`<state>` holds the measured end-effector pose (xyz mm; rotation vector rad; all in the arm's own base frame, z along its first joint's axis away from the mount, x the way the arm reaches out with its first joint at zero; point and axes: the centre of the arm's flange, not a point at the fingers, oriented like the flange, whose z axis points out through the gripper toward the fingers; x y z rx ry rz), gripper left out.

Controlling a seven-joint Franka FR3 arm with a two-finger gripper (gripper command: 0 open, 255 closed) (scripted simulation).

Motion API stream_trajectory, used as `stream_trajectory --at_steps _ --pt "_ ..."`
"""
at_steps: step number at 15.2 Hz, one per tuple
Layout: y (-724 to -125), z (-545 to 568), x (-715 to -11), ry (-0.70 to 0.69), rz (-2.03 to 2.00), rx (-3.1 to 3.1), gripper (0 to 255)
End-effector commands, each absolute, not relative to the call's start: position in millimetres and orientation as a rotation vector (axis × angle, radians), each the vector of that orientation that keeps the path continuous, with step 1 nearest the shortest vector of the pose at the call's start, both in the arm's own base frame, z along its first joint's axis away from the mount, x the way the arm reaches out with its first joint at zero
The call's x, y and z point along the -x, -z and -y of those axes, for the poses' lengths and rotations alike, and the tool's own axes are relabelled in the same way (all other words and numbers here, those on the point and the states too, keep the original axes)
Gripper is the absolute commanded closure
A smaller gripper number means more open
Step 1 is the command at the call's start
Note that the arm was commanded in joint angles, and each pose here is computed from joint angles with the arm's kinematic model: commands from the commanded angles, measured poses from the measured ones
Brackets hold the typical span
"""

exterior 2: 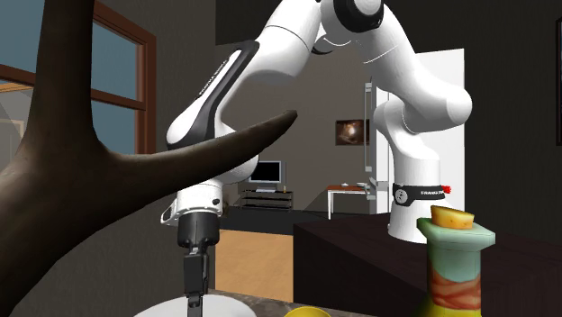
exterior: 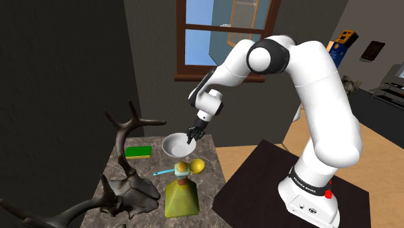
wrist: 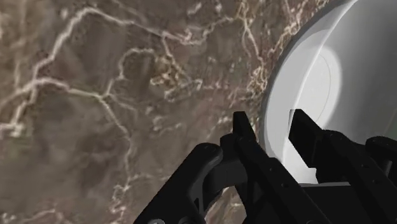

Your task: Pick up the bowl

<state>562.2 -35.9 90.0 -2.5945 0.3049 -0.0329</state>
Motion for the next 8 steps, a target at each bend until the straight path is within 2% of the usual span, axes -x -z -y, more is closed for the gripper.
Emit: stream_trajectory --at_steps 1,8 --pt "-89.5 35.6 -562.3 0.033 -0.305 2.595 255" --pt "-90.2 36.4 -562.2 0.033 -0.305 2.595 255"
